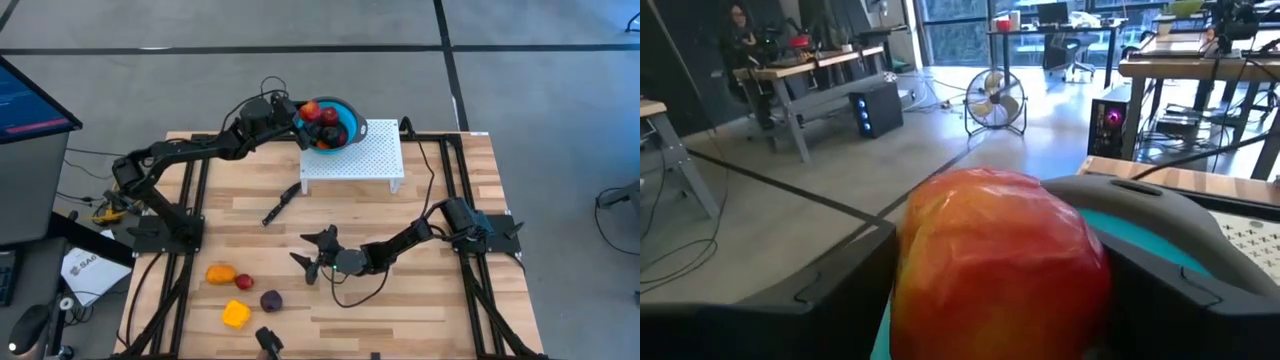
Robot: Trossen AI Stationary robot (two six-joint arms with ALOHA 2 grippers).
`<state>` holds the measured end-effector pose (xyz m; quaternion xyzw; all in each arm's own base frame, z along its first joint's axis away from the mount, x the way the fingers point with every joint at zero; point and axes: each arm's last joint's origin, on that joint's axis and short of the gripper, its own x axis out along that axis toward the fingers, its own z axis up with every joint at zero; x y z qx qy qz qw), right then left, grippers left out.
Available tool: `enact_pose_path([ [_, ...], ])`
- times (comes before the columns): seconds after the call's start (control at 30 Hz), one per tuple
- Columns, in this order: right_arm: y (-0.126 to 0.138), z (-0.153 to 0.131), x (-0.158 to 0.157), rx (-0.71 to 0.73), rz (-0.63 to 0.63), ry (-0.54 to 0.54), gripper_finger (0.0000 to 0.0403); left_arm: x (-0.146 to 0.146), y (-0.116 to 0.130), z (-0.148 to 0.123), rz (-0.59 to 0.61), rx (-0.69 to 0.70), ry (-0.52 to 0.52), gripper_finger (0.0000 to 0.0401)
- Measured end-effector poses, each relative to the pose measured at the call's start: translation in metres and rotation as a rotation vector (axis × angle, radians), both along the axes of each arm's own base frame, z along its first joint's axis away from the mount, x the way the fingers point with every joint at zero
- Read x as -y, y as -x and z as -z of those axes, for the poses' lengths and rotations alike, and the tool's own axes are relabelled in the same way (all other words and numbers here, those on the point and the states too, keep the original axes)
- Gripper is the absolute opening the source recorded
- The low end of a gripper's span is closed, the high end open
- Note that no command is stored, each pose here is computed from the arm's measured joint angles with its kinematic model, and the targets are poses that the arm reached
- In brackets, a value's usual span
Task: Pick & Place Fruit
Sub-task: Put the red apple into the blue strainer bowl on the shelf, then put the yellow mango into the blue strainer bowl on the shelf
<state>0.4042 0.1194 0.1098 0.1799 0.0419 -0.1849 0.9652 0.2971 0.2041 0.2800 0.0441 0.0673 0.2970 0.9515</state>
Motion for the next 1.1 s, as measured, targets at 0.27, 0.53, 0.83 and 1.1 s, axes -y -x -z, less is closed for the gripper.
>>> enact_pose_path([
  [0.27, 0.000, 0.000, -0.001, 0.000, -0.003, -0.001, 0.0312, 0.000, 0.000, 0.002, -0.017, -0.018, 0.009, 0.0336],
  [0.53, 0.000, 0.000, -0.001, 0.001, -0.004, -0.001, 0.0312, 0.000, 0.001, 0.001, -0.015, -0.034, -0.018, 0.0329],
  [0.83, 0.000, 0.000, -0.002, 0.003, -0.033, -0.017, 0.0312, 0.036, 0.023, -0.045, 0.045, -0.060, -0.149, 0.0318],
  [1.1, -0.003, 0.001, 0.010, -0.003, -0.021, -0.018, 0.0312, 0.114, 0.067, -0.055, 0.242, -0.172, -0.181, 0.0303],
])
